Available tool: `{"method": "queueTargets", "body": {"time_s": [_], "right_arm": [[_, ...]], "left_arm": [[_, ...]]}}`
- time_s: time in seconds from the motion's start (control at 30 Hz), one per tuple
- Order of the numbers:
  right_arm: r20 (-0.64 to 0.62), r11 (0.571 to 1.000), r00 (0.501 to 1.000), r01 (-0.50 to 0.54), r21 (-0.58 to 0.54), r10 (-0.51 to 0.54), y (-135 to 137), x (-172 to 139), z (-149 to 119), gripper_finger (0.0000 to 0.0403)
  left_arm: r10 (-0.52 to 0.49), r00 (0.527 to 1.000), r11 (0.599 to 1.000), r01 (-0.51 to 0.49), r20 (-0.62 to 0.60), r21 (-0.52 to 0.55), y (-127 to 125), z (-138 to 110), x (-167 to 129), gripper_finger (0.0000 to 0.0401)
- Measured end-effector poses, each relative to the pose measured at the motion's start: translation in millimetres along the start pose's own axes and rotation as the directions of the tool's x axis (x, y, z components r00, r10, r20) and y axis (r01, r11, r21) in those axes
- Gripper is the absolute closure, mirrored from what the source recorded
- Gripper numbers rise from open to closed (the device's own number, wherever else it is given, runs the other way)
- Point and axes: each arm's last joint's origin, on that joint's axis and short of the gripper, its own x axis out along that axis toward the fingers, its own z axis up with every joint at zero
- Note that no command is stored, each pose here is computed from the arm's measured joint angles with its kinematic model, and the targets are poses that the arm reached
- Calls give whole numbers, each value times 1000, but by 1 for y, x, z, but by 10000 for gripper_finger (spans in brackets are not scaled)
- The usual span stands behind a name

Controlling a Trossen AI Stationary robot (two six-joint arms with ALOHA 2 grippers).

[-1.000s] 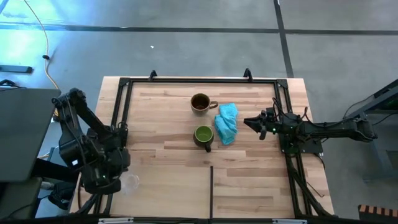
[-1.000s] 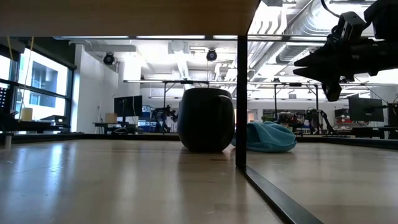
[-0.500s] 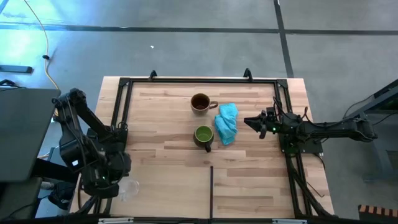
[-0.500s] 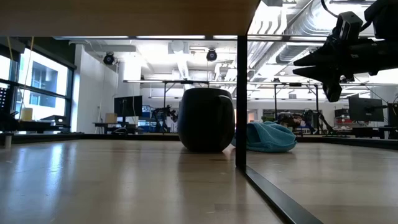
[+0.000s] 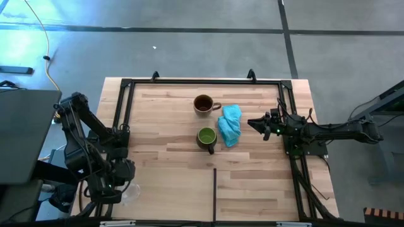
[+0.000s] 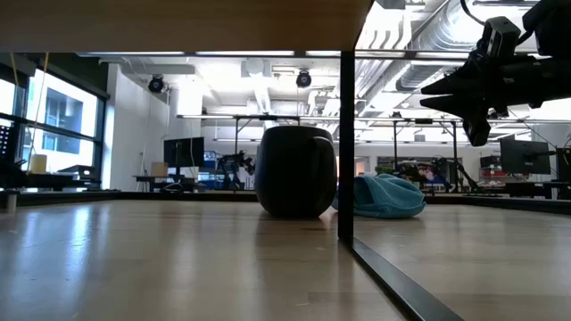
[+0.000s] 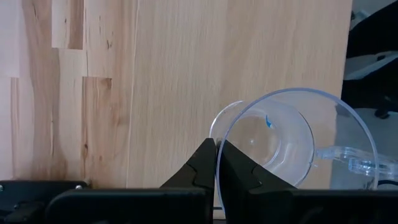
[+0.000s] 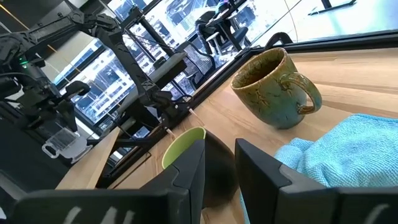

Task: Stack small to large cups/mugs on shelf
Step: Put the transparent mug on the shelf

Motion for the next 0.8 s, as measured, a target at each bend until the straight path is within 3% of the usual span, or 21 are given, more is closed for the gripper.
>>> {"method": "queueTargets", "body": {"time_s": [0.8], "right_arm": [[-2, 1000, 1000, -3, 0, 3, 0, 0, 0, 322]], "left_arm": [[31, 1000, 999, -31, -3, 26, -4, 0, 6, 401]]}}
